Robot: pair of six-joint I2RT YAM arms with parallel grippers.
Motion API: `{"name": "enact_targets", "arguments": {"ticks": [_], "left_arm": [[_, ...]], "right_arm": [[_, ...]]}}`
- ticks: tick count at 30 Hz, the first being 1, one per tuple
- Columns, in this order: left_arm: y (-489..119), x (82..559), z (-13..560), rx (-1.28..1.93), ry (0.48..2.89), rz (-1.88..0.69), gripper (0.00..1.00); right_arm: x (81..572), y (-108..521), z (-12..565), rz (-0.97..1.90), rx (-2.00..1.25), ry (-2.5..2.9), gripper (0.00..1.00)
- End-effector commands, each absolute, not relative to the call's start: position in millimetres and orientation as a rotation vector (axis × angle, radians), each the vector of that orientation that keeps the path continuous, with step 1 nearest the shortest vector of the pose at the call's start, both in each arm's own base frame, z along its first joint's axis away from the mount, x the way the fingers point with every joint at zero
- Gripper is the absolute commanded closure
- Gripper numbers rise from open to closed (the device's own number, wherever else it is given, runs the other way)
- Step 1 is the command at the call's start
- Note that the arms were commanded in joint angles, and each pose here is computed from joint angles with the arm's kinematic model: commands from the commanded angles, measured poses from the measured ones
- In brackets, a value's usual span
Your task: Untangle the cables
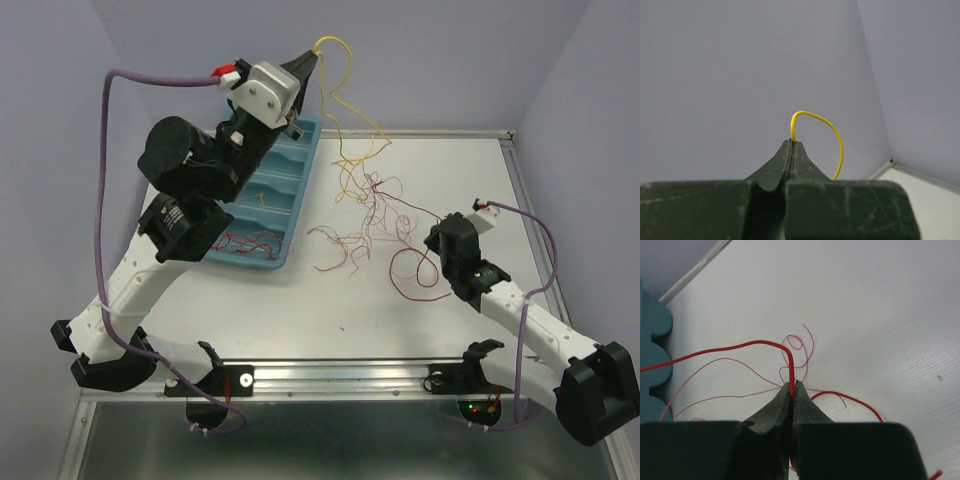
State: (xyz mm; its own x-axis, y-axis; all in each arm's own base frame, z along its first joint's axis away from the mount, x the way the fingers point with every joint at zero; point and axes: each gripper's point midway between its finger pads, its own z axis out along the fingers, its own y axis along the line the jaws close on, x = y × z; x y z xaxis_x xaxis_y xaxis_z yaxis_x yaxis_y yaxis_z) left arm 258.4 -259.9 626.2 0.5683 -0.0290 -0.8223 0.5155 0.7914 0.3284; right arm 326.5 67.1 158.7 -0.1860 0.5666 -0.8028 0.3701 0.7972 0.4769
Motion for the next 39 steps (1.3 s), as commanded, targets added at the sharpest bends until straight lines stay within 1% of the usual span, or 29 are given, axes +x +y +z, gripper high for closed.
{"name": "enact_targets", "arguments": {"ticks": [1, 2, 4, 5, 8, 9, 10, 12, 17, 18, 19, 23, 29, 31, 32, 35, 36, 37, 39], "left_arm": [[-235, 249, 678, 0.486, 0.831, -0.306, 1.00], [-238, 245, 687, 0.499, 0.804, -0.324, 1.00], [-242, 244, 689, 0.509, 0.806, -0.346, 1.00], [-243, 244, 691, 0.504, 0.806, -0.356, 1.00], [-251, 246, 685, 0.520, 0.813, -0.383, 1.00], [-256, 246, 681, 0.532, 0.817, -0.394, 1.00], [-260, 246, 678, 0.542, 0.823, -0.413, 1.00], [-269, 248, 670, 0.563, 0.832, -0.434, 1.00], [-281, 243, 668, 0.592, 0.824, -0.499, 1.00], [-283, 242, 667, 0.592, 0.825, -0.519, 1.00], [-284, 239, 669, 0.593, 0.821, -0.533, 1.00], [-289, 229, 669, 0.611, 0.813, -0.611, 1.00], [-299, 209, 680, 0.625, 0.791, -0.754, 1.00], [-300, 203, 688, 0.628, 0.776, -0.782, 1.00], [-300, 202, 689, 0.626, 0.776, -0.799, 1.00], [-294, 191, 696, 0.633, 0.747, -0.823, 1.00], [-289, 185, 700, 0.630, 0.734, -0.834, 1.00], [-287, 183, 703, 0.624, 0.726, -0.837, 1.00], [-276, 175, 712, 0.608, 0.704, -0.840, 1.00]], "right_arm": [[335, 90, 176, 0.295, 0.558, 1.832, 0.95], [336, 109, 185, 0.372, 0.403, 1.845, 0.76], [331, 119, 187, 0.431, 0.324, 1.831, 0.22], [327, 123, 207, 0.492, 0.298, 1.754, 0.00], [310, 133, 215, 0.574, 0.163, 1.668, 0.00], [298, 143, 246, 0.669, 0.089, 1.544, 0.00], [289, 148, 242, 0.698, 0.032, 1.520, 0.00], [269, 165, 268, 0.809, -0.098, 1.400, 0.00], [248, 202, 272, 0.979, -0.335, 1.347, 0.00], [251, 209, 261, 1.000, -0.356, 1.382, 0.00], [249, 212, 266, 1.015, -0.370, 1.364, 0.00], [258, 220, 253, 1.014, -0.383, 1.391, 0.00], [290, 219, 244, 0.949, -0.287, 1.457, 0.02], [299, 223, 234, 0.952, -0.270, 1.498, 0.07], [302, 223, 231, 0.947, -0.249, 1.513, 0.13], [313, 219, 219, 0.921, -0.190, 1.561, 0.26], [314, 218, 217, 0.917, -0.181, 1.566, 0.32], [314, 218, 217, 0.916, -0.174, 1.567, 0.35], [316, 214, 218, 0.907, -0.140, 1.567, 0.59]]}}
